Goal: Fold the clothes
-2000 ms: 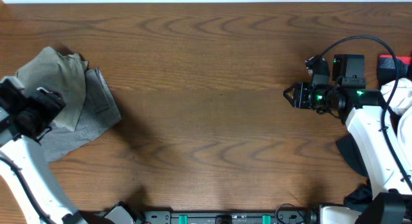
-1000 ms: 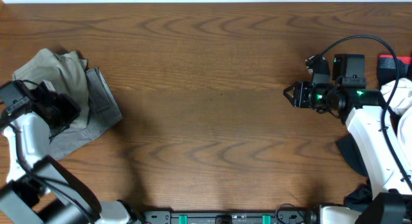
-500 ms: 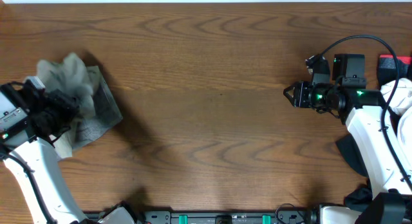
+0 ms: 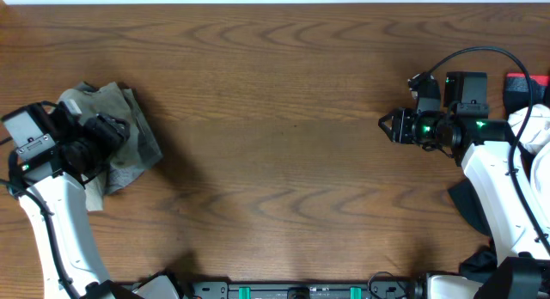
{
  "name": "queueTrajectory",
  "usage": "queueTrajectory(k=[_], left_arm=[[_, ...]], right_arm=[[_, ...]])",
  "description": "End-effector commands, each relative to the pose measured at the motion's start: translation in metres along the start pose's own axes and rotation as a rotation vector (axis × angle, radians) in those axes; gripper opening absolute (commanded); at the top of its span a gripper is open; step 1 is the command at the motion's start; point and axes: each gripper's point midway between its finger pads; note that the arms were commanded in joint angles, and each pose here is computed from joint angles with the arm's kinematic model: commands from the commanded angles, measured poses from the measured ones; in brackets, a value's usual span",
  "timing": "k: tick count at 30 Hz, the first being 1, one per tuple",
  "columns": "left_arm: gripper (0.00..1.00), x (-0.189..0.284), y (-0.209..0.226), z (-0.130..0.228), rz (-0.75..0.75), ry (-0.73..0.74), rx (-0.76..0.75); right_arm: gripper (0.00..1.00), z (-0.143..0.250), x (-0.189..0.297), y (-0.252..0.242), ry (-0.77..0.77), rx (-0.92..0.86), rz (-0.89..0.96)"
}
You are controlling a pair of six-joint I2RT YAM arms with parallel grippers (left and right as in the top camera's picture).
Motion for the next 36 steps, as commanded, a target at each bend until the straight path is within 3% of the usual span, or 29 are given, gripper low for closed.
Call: queueTrajectory(k=[1, 5, 10, 19, 24, 36], left_arm=[[0.69, -0.002, 0.006, 0.009, -0.028, 0.032, -0.022], [0.74, 0.0, 0.024, 0.018, -0.127, 0.06, -0.01], [0.74, 0.0, 0.025, 0.018, -0.127, 0.063, -0.047], [0.69, 0.001, -0.028, 0.025, 0.164, 0.117, -0.062], [0.7, -0.006, -0.051, 0.039, 0.209, 0.144, -0.223], [0.75, -0.02, -0.039, 0.064, 0.018, 0.194, -0.317]], right_arm=[[0.39, -0.002, -0.001, 0.007, 0.0, 0.012, -0.018], [0.4, -0.001, -0.001, 0.007, 0.004, 0.01, -0.018], [0.4, -0.004, -0.001, 0.007, -0.007, 0.016, -0.018], [0.4, -0.004, -0.001, 0.01, -0.007, 0.017, -0.034], [0.41, -0.01, -0.001, 0.01, -0.03, 0.027, -0.035], [0.4, -0.01, -0.001, 0.012, -0.029, 0.024, -0.049]])
Point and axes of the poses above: each gripper's point midway between its finger pads, its own x axis back along the fingers, its own y axis along the line the jaws close on, z = x × y, and after that the axes turned 3 degrees about x, right-handed
